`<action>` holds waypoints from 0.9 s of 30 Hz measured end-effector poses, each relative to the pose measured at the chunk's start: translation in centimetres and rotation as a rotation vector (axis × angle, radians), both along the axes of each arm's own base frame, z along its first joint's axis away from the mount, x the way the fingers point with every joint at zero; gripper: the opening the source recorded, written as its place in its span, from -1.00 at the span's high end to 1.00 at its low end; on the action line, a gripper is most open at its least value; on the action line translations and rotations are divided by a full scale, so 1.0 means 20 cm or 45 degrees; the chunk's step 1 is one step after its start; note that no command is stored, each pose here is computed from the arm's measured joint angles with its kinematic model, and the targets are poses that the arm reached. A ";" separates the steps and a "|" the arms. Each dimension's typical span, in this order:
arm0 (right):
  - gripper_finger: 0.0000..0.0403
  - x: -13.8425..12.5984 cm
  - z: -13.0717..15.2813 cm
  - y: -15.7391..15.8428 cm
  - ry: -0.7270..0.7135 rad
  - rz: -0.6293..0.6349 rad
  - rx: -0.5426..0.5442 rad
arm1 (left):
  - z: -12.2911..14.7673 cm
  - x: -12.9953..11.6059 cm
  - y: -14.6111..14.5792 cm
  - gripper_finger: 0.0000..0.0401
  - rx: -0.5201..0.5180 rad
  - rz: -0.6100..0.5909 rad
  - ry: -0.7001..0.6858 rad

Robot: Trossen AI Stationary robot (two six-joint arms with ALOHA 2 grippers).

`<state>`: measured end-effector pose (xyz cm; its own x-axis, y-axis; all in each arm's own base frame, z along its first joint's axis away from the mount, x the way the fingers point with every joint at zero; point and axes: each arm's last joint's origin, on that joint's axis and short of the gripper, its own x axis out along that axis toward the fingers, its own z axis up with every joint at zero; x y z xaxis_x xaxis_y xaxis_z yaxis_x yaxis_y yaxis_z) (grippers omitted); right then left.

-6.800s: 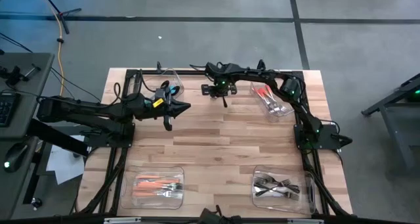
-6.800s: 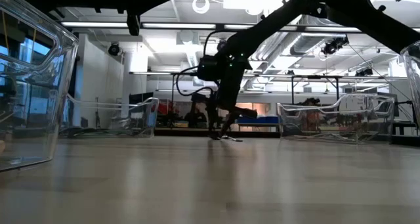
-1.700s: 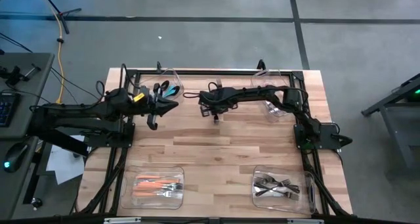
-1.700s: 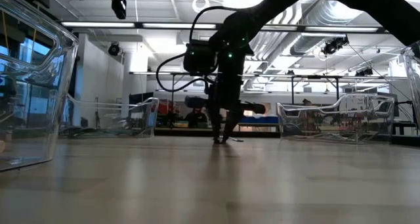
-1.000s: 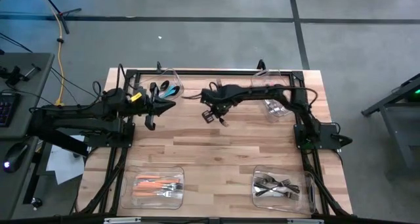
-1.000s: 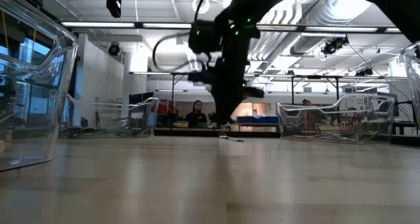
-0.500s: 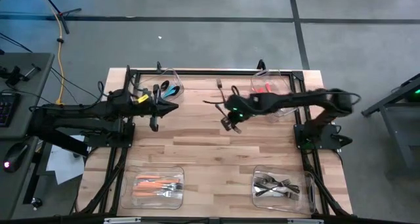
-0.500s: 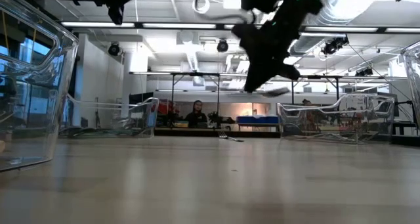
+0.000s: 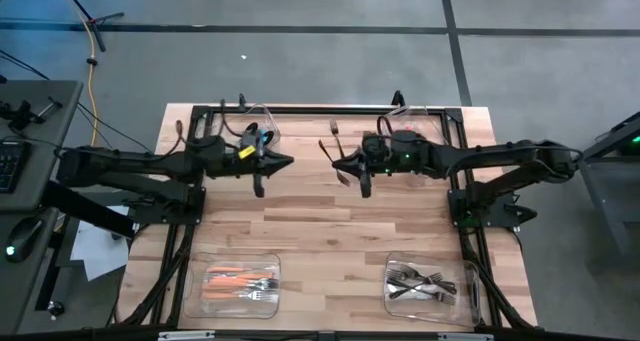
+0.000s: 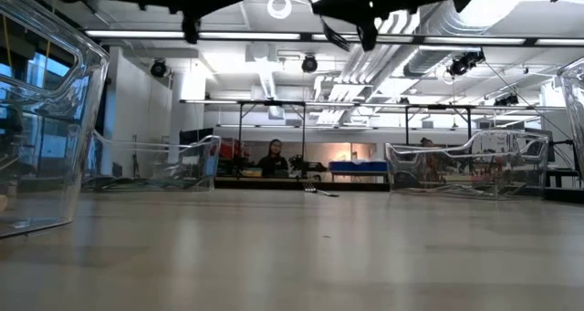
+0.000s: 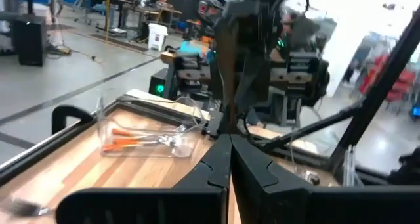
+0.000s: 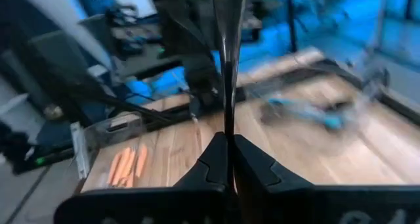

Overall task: Sort silverware by color (type)
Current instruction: Put the black fork into the bottom right transparent bin

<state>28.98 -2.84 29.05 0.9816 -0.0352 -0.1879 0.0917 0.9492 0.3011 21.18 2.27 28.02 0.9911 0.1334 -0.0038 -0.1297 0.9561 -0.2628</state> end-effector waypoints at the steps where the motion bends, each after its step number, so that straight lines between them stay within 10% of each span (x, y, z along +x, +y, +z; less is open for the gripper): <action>1: 1.00 0.00 0.01 0.00 -0.023 0.029 -0.043 | 0.01 0.03 0.00 1.00 0.025 -0.009 0.011; 16: 1.00 -0.01 0.02 0.00 -0.024 0.135 -0.041 | 0.04 0.15 -0.01 1.00 0.075 -0.016 0.022; 27: 1.00 -0.24 0.15 0.25 0.116 0.474 0.381 | 0.04 0.14 0.05 1.00 0.139 0.038 0.041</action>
